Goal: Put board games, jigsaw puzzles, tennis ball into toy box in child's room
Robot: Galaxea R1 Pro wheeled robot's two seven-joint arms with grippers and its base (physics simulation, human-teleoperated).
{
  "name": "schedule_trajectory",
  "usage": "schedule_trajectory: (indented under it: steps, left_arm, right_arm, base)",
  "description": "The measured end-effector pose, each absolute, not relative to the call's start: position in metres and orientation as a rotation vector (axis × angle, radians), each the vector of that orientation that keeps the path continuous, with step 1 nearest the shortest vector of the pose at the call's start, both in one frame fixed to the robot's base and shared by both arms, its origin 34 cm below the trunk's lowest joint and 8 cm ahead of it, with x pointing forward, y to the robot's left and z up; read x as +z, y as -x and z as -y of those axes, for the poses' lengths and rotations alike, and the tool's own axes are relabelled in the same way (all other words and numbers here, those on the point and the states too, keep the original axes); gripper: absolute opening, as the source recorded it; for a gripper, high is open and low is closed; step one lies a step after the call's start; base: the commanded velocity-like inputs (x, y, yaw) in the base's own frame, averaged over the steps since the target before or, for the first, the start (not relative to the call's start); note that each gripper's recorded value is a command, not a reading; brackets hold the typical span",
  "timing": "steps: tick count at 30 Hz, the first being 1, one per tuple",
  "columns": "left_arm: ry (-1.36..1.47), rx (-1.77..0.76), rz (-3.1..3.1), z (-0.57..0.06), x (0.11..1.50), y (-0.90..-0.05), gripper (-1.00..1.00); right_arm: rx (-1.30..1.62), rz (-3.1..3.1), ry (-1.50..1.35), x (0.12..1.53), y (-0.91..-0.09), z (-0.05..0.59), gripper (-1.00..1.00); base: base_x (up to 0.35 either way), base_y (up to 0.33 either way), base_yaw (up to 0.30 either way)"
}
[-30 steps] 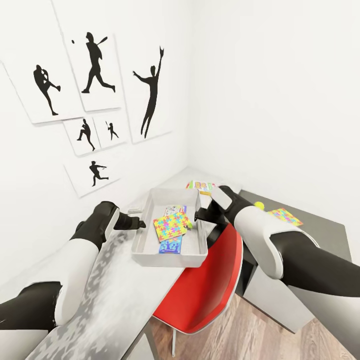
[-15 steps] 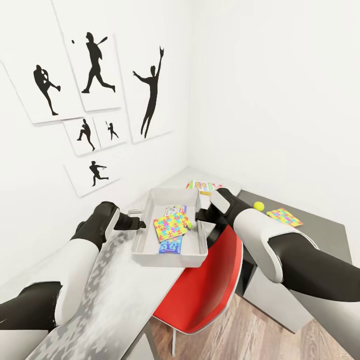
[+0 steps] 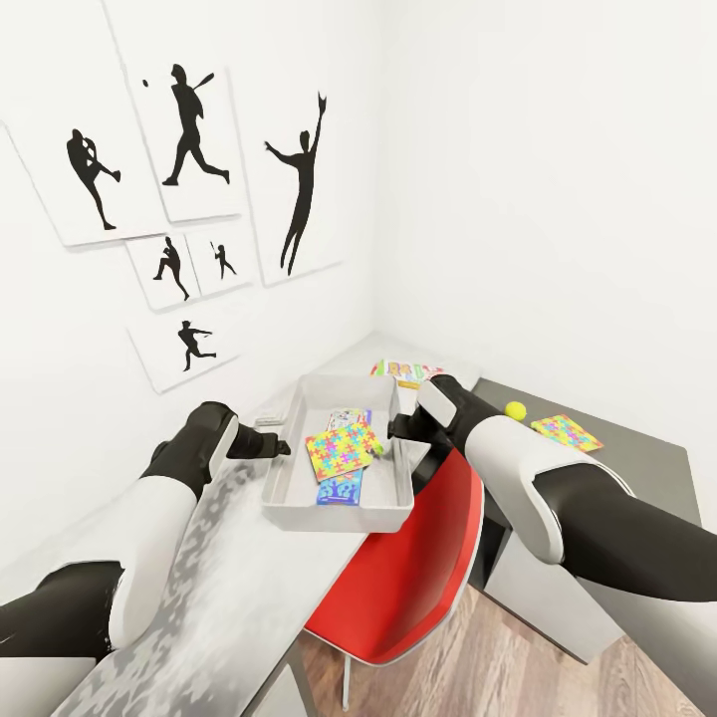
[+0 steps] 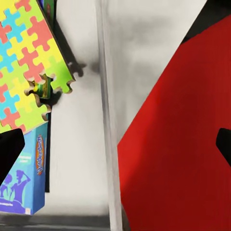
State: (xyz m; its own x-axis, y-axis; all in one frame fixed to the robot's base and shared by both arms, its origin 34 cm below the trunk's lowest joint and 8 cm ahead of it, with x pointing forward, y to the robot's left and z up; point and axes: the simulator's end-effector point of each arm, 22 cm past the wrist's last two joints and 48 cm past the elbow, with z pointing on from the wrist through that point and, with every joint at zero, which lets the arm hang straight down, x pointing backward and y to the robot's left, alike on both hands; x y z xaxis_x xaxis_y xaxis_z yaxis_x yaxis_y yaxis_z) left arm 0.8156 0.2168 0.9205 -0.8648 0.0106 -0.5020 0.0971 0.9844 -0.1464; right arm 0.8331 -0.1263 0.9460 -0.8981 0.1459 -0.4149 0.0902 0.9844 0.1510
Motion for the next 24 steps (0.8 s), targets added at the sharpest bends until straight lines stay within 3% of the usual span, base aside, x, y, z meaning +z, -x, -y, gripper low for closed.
schedule_trajectory:
  steps: [24]
  left_arm:
    - [-0.077,-0.234,-2.608,-0.215,0.920,-0.815,1.00]
  right_arm:
    - [0.173,-2.722,-0.170,0.927,-0.821,0.127,1.00]
  base:
    - [0.000,0.000,0.000]
